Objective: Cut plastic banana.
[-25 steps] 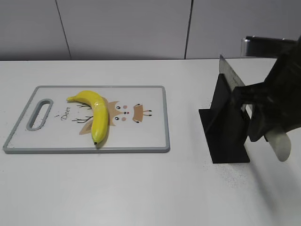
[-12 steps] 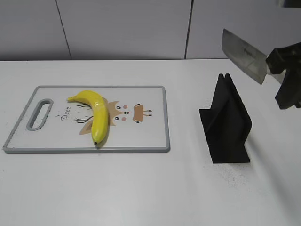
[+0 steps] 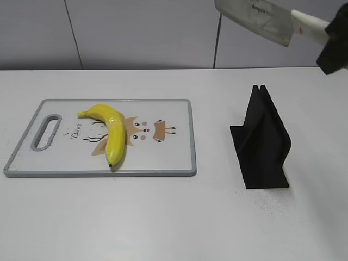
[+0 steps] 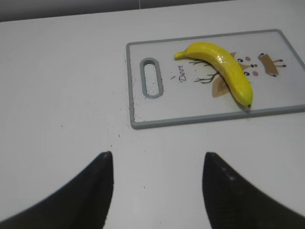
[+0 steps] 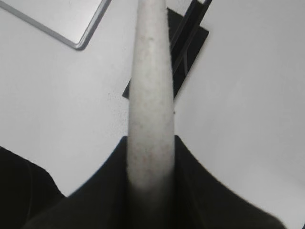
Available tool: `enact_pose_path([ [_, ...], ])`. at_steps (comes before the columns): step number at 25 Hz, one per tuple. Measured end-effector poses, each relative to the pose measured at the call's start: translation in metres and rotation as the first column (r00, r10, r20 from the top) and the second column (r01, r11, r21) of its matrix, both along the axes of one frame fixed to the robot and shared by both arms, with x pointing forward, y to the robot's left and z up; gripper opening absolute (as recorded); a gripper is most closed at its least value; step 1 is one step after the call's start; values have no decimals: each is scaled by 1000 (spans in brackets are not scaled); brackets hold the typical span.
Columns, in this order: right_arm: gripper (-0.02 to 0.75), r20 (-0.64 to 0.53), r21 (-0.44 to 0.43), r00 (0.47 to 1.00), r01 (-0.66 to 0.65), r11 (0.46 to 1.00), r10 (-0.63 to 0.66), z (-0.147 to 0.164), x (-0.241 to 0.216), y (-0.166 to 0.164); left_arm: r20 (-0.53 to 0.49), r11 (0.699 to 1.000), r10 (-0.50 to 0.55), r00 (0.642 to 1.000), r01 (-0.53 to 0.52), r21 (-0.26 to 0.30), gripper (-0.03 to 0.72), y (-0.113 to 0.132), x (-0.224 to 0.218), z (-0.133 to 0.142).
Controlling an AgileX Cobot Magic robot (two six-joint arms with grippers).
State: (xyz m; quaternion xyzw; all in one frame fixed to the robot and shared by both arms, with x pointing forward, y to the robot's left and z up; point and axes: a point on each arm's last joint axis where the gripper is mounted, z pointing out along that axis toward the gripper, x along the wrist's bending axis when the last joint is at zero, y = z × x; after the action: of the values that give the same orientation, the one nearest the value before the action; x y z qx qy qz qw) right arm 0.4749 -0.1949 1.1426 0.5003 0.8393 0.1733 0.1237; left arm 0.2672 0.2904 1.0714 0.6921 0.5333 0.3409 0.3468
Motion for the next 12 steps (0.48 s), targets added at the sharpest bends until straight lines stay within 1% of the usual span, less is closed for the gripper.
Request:
enact_pose_path([
  [4,162,37,-10,998,-49,999,49,10,27,12,-10,999,-36,999,37,17,578,-2,28,19],
  [7,162,52,-27,994,-91,995,92,12,49,21,-23,996,-79,997,80,30,578,-4,52,34],
  [9,162,49,-32,988,-142,989,144,9,61,29,-27,993,-110,994,111,47,578,-5,67,45],
  [12,162,33,-11,967,-253,967,253,1,74,41,-45,985,-145,988,148,83,578,-6,93,58],
])
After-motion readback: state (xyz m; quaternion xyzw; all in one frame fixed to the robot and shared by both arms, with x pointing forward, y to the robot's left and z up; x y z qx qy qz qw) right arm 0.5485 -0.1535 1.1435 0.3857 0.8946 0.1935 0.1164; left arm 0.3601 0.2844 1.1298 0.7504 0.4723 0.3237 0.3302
